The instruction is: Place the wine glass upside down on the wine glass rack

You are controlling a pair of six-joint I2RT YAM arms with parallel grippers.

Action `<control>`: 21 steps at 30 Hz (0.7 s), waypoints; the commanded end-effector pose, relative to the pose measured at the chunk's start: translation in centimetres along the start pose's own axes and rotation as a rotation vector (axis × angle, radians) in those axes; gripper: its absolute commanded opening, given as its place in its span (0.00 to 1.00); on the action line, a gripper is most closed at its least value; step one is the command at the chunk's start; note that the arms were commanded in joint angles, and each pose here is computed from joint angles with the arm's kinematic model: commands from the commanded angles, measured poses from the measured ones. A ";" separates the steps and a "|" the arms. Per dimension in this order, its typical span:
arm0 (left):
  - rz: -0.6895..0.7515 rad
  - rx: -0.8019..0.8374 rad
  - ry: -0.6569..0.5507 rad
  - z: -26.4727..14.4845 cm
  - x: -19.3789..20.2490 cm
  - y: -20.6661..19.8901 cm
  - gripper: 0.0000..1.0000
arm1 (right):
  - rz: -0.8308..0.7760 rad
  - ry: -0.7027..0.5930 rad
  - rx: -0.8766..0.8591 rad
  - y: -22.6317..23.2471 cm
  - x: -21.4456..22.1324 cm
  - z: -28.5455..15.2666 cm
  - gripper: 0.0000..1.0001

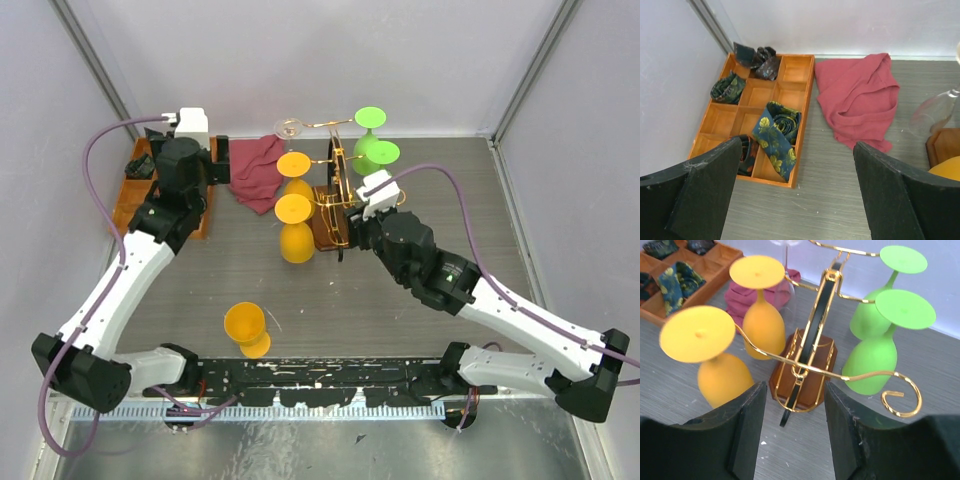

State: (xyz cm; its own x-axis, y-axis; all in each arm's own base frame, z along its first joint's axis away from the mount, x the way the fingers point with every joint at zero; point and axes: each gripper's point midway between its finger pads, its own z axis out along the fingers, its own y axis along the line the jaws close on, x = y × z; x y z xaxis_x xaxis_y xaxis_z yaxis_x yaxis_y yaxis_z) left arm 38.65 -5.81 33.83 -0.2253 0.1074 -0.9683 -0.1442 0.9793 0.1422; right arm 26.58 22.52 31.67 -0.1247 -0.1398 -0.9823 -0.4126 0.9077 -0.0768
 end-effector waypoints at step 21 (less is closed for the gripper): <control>-0.219 -0.112 0.251 -0.1 5.8 6.2 0.98 | -0.236 0.009 -0.504 17.2 -3.2 2.7 0.55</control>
State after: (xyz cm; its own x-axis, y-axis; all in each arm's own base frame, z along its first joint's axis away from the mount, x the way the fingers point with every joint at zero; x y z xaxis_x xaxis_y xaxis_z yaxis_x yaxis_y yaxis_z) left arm 37.39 0.38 28.72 -0.4146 -0.1266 -0.9012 -0.3033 0.9529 0.0057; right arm 23.23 37.47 30.26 -0.0517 -0.3652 -0.9295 -0.7551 0.6234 -0.2030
